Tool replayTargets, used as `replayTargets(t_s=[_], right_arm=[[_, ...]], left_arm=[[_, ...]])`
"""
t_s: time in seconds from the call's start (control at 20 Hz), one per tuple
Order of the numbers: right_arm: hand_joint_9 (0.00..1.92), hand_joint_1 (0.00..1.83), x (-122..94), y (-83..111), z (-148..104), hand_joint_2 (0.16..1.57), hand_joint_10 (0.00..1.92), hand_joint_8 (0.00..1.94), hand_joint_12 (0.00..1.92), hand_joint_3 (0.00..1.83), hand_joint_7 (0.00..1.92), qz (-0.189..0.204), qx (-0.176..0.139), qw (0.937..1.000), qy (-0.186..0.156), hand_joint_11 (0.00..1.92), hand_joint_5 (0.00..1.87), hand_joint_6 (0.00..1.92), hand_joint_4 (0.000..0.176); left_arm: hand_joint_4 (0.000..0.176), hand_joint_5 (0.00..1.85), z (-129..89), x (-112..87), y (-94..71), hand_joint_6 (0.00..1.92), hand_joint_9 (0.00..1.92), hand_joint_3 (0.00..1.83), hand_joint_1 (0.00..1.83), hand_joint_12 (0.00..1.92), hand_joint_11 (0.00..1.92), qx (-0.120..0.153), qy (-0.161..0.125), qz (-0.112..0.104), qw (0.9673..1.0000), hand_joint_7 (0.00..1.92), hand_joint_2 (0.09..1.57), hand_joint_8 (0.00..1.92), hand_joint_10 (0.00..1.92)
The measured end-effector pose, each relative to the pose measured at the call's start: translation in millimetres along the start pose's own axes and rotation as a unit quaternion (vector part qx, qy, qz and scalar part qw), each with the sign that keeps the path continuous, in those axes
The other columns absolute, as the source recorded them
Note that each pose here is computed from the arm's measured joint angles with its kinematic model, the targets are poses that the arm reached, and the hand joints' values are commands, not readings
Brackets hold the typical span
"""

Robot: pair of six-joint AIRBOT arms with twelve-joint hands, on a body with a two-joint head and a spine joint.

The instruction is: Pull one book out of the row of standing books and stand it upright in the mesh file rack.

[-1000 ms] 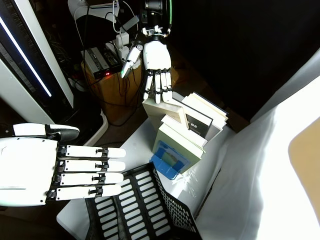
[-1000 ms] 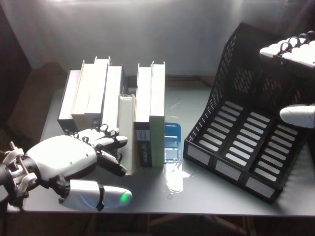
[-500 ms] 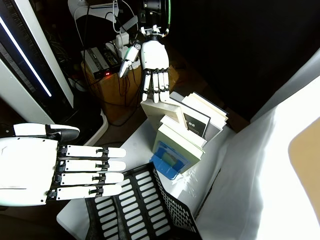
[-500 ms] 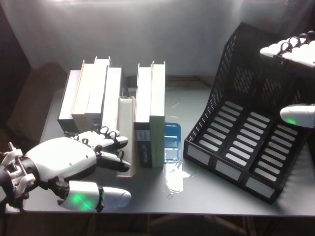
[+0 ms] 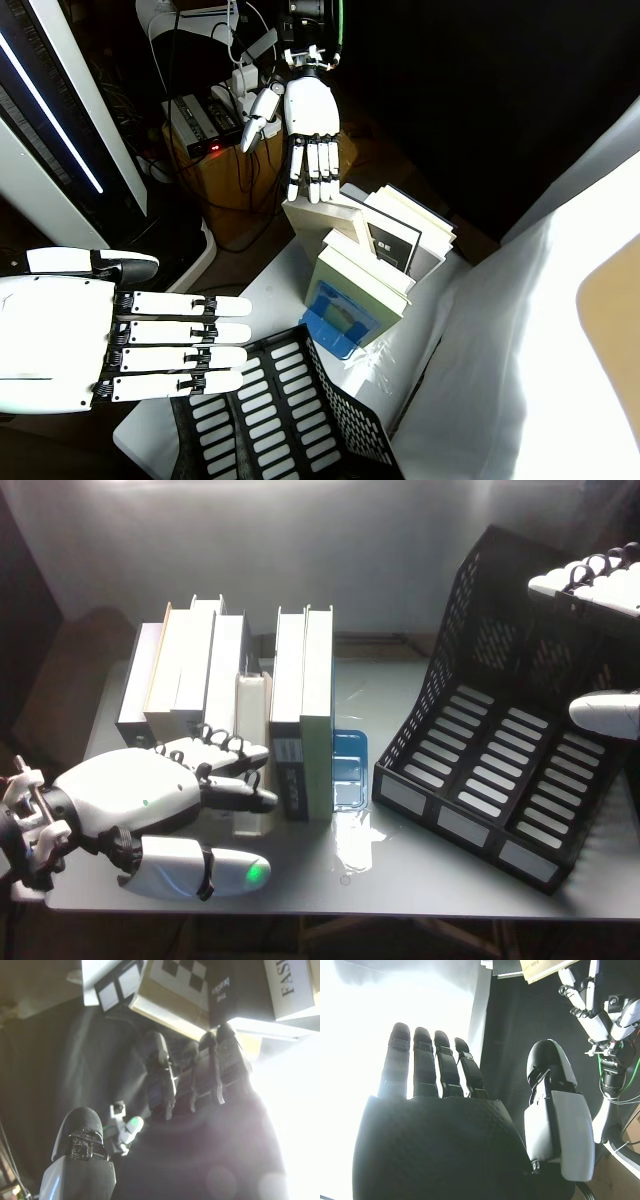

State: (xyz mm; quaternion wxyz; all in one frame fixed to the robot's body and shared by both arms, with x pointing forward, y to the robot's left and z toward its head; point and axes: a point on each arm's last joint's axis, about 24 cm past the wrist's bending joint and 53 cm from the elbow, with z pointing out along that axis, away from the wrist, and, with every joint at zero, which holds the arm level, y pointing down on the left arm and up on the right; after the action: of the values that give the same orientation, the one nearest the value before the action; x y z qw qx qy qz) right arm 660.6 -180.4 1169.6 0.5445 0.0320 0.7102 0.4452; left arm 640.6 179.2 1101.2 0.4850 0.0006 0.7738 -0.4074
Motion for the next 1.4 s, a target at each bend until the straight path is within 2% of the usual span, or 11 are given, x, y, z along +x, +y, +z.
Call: replayTargets(t_s=[0.2,0.4,0.55,0.7,0.9,1.0,1.1,1.15,1.2,1.25,1.4], right_arm=[[0.00,0.30,0.1,-1.1,-0.3,1.25,0.00,0.00,0.00,0.00,0.00,0.000,0.001,1.0000,0.000,0.00,0.00,0.00,0.000],[0.00,0.34,-0.2,-1.4,-0.3,1.25,0.00,0.00,0.00,0.00,0.00,0.000,0.002,1.0000,0.000,0.00,0.00,0.00,0.000],[0.00,0.35,0.2,-2.4,-0.8,1.24,0.00,0.00,0.00,0.00,0.00,0.003,0.003,1.0000,0.001,0.00,0.00,0.00,0.000],[0.00,0.35,3.2,-4.9,-1.4,1.25,0.00,0.00,0.00,0.00,0.00,0.004,0.007,1.0000,0.004,0.00,0.00,0.00,0.000],[0.00,0.34,2.2,-5.7,-1.3,1.25,0.00,0.00,0.00,0.00,0.00,0.004,0.008,1.0000,0.003,0.00,0.00,0.00,0.000],[0.00,0.33,2.1,-5.9,-1.3,1.25,0.00,0.00,0.00,0.00,0.00,0.005,0.008,1.0000,0.003,0.00,0.00,0.00,0.000],[0.00,0.33,2.1,-6.5,-1.5,1.25,0.00,0.00,0.00,0.00,0.00,0.005,0.009,0.9999,0.003,0.00,0.00,0.00,0.000],[0.00,0.33,2.1,-6.5,-1.5,1.25,0.00,0.00,0.00,0.00,0.00,0.006,0.009,0.9999,0.003,0.00,0.00,0.00,0.000],[0.00,0.35,2.0,-6.5,-1.5,1.25,0.00,0.00,0.00,0.00,0.00,0.006,0.009,0.9999,0.003,0.00,0.00,0.00,0.000],[0.00,0.35,1.8,-6.7,-1.5,1.24,0.00,0.00,0.00,0.00,0.00,0.006,0.010,0.9999,0.002,0.00,0.00,0.00,0.000],[0.00,0.32,2.7,-7.1,-2.0,1.25,0.00,0.00,0.00,0.00,0.00,0.007,0.010,0.9999,0.003,0.00,0.00,0.00,0.000]], left_arm=[[0.000,0.34,-0.9,-0.3,-5.5,0.00,0.00,0.02,0.00,0.00,0.00,0.009,-0.001,0.001,1.0000,0.00,1.18,0.00,0.00],[0.000,0.36,-1.2,2.6,-8.9,0.01,0.00,0.02,0.00,0.00,0.00,0.016,0.006,-0.011,0.9998,0.00,1.19,0.00,0.00],[0.000,0.30,0.7,8.9,-9.0,0.00,0.00,0.02,0.00,0.00,0.00,0.016,0.018,-0.003,0.9997,0.00,1.19,0.00,0.00],[0.000,0.32,1.0,0.1,-7.3,0.01,0.00,0.02,0.00,0.00,0.00,0.010,0.005,0.005,0.9999,0.00,1.20,0.00,0.00],[0.000,0.57,-1.7,-43.6,-18.4,0.06,0.00,0.00,0.00,0.00,0.00,0.018,-0.046,0.045,0.9978,0.00,1.19,0.00,0.00],[0.000,0.64,0.9,-56.6,-22.2,0.03,0.00,0.00,0.00,0.00,0.00,0.020,-0.059,0.064,0.9960,0.00,1.16,0.00,0.00],[0.009,0.71,4.9,-70.5,-23.2,0.06,0.00,0.00,0.00,0.00,0.00,0.012,-0.070,0.092,0.9933,0.00,1.15,0.00,0.00],[0.025,0.80,6.5,-78.2,-21.7,0.04,0.00,0.00,0.00,0.00,0.00,0.008,-0.073,0.101,0.9922,0.01,1.14,0.00,0.00],[0.029,0.83,7.6,-82.3,-19.5,0.05,0.00,0.00,0.00,0.00,0.00,0.002,-0.073,0.108,0.9914,0.03,1.13,0.01,0.00],[0.005,0.85,14.0,-88.4,-15.4,0.05,0.00,0.00,0.00,0.00,0.00,-0.007,-0.074,0.115,0.9906,0.03,1.13,0.01,0.00],[0.000,0.94,27.6,-73.0,-6.2,0.08,0.00,0.00,0.00,0.00,0.00,-0.025,-0.043,0.129,0.9904,0.05,1.14,0.01,0.00]])
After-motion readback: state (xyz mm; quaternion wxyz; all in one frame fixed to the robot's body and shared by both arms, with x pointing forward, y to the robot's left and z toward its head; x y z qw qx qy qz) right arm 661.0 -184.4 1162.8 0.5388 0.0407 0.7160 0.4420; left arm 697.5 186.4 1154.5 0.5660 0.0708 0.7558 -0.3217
